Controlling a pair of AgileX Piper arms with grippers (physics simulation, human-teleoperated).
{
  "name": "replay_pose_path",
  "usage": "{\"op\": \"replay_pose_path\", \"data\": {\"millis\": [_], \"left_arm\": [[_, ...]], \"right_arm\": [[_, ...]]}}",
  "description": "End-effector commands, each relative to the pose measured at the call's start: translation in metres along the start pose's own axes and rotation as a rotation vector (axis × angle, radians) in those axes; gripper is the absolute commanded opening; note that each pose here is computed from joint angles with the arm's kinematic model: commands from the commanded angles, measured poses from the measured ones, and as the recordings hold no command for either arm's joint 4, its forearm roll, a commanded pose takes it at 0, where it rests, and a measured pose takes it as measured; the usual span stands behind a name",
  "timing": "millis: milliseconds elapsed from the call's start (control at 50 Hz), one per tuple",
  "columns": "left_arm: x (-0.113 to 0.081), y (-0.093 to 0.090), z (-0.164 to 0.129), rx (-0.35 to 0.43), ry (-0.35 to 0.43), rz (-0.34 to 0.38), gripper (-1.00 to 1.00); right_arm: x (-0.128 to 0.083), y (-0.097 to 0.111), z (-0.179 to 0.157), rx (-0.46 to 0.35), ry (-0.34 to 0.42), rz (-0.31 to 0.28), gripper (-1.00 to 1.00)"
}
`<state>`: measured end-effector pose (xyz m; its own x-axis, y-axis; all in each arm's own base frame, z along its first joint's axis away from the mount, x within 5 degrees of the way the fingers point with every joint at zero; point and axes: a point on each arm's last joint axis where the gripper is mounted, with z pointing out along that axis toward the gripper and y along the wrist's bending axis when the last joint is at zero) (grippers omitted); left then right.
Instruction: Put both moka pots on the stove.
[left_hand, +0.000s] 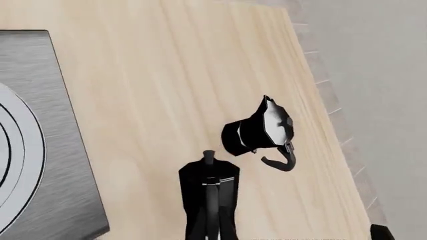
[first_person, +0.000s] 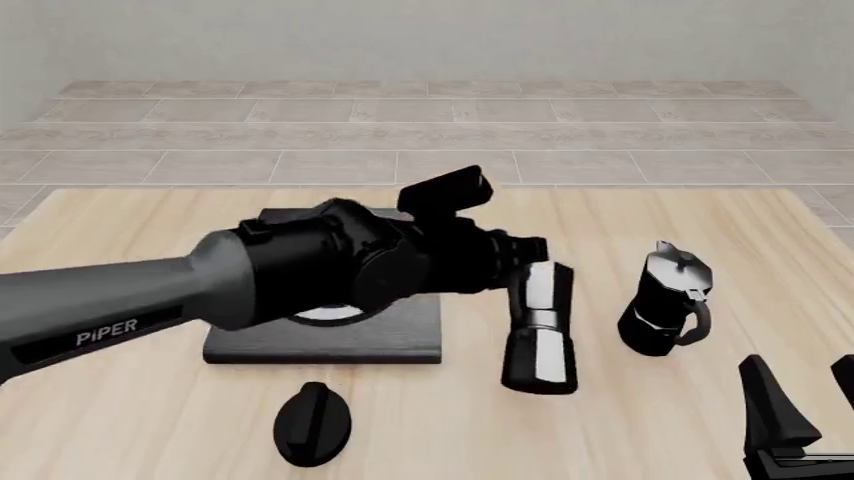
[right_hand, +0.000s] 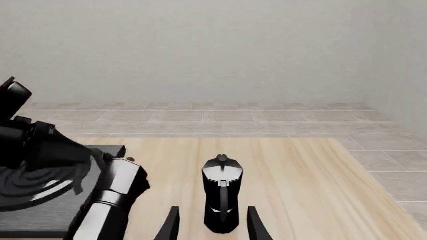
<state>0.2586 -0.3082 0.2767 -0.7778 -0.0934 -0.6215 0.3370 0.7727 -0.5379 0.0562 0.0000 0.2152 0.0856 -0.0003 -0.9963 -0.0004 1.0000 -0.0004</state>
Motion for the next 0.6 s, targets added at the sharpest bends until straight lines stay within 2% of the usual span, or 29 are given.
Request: {"op": "replay_pose_path", "data": {"millis": [20, 360, 600], "left_arm": [[-0.022, -0.005, -0.047, 0.042, -0.082, 0.019, -1.0], [-0.024, 0.019, -0.091, 0.022, -0.145, 0.014, -1.0], [-0.034, 0.045, -0.137, -0.013, -0.257, 0.036, -1.0]], "right_arm": [[0.0, 0.0, 0.0, 0.0, 0.0, 0.0, 1.0], [0.0, 0.0, 0.0, 0.0, 0.0, 0.0, 1.0], [0.0, 0.0, 0.0, 0.0, 0.0, 0.0, 1.0]]}}
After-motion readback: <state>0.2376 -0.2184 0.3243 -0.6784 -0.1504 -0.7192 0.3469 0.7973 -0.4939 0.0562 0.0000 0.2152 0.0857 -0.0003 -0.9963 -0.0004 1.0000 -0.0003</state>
